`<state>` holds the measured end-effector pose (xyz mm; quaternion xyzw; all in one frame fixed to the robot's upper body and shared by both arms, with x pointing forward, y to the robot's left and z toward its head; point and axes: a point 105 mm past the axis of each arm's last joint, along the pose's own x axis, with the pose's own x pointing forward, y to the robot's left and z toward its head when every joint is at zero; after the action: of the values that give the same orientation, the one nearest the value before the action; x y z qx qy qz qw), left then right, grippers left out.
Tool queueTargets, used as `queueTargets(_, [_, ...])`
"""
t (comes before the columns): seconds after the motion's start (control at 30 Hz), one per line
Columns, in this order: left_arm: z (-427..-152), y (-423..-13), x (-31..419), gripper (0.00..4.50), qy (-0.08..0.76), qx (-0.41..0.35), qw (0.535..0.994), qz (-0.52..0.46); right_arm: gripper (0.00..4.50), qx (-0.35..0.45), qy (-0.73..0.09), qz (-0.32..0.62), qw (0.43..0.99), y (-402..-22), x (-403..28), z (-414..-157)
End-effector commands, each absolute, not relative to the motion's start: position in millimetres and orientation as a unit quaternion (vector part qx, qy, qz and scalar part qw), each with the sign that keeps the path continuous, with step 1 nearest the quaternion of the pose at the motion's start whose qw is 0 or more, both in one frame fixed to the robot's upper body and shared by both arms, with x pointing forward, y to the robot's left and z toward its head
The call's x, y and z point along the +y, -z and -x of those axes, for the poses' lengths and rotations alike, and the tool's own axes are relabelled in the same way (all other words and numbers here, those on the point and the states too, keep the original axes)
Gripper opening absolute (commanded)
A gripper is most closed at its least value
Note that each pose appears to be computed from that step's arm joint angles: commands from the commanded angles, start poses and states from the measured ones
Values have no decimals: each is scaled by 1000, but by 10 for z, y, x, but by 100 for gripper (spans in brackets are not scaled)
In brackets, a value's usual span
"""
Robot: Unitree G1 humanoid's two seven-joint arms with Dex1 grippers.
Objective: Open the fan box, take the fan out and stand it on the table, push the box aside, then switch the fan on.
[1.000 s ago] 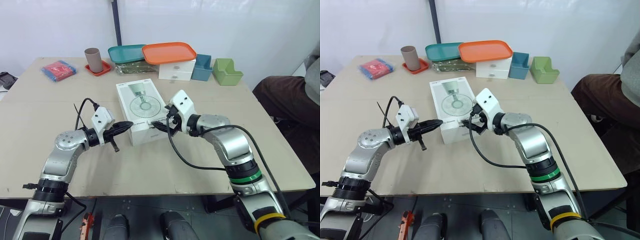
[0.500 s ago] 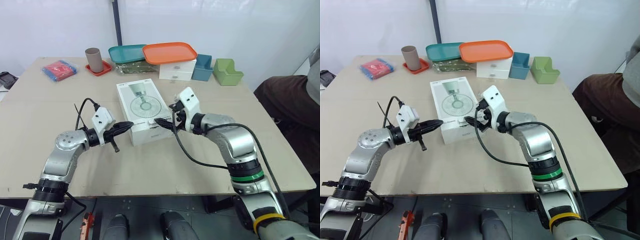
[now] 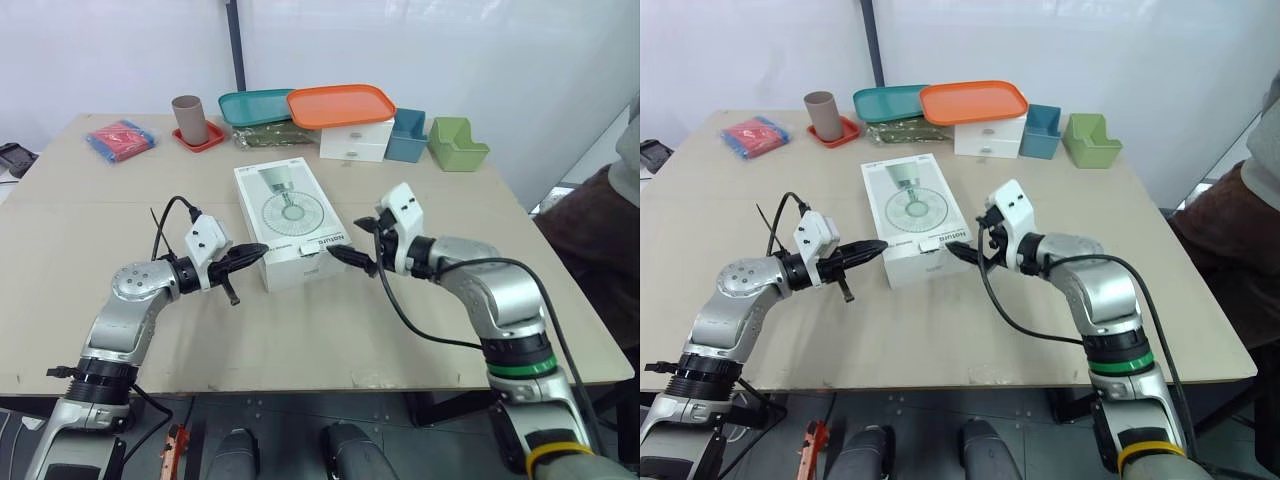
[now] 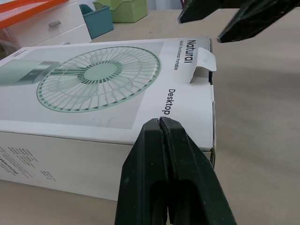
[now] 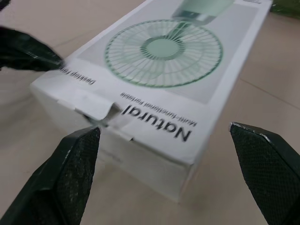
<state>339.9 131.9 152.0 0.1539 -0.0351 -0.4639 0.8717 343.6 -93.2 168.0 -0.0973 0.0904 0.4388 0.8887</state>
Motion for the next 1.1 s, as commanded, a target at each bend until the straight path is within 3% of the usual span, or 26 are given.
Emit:
queueTargets(0.03, [-3358, -1348, 1268, 11, 480, -4, 863, -156, 450, 62, -467, 113, 875, -1790, -878, -3327])
queueTargets(0.8, [-3493, -1446, 1444, 11, 462, -12, 868, -182, 450, 100, -485, 137, 858, -1478, -863, -3191])
queueTargets(1.1, [-3586, -1492, 1503, 11, 460, -16, 865, -198, 450, 126, -556, 146, 809, -1365, -872, -2697])
